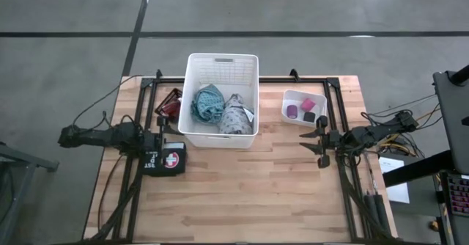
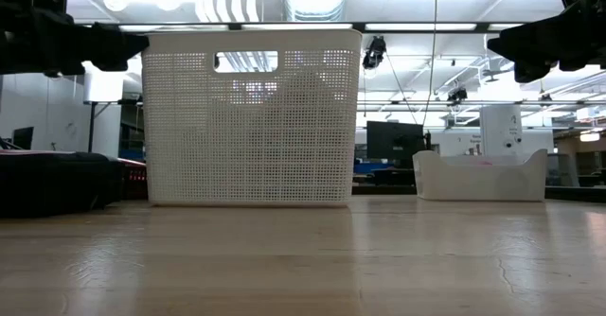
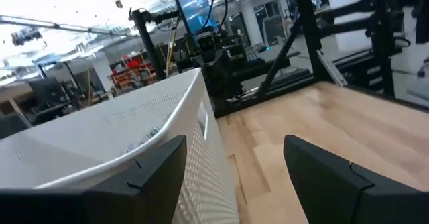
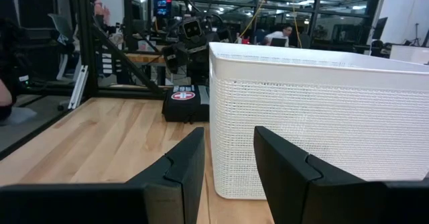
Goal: Pick & Place Medicine items
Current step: Return to Home Position
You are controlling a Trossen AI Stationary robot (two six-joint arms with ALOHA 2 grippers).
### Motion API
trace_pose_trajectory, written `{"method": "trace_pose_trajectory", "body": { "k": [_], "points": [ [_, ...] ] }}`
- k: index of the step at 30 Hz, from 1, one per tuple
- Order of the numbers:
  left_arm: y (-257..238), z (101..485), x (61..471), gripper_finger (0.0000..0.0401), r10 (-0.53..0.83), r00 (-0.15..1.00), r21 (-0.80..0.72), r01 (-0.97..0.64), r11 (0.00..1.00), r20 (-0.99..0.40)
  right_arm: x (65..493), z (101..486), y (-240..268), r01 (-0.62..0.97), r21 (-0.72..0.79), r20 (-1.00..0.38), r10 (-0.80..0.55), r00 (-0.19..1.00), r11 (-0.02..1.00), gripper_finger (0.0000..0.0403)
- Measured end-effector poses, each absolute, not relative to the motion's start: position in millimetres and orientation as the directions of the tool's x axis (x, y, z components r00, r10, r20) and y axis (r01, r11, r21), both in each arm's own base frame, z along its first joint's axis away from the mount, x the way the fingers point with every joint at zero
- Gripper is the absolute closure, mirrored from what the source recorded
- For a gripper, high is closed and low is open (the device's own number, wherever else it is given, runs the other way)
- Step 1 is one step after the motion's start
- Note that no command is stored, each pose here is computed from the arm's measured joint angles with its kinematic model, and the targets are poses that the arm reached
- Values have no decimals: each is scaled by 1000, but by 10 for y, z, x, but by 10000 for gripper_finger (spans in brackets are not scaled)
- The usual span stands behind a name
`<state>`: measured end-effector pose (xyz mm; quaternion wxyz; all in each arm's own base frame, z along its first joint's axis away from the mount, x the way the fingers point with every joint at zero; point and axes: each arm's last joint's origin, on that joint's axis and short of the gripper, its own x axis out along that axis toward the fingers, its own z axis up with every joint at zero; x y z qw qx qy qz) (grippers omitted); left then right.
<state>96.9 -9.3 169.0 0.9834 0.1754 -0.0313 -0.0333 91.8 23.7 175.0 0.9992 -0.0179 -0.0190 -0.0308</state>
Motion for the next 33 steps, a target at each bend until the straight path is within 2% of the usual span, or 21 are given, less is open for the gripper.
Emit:
{"method": "trace_pose_trajectory", "body": {
  "k": [33],
  "points": [
    [-91,1661,972,149,-69,997,308,59,950,20,918,1750,237,62,-34,39,-61,997,997,280]
  ]
}}
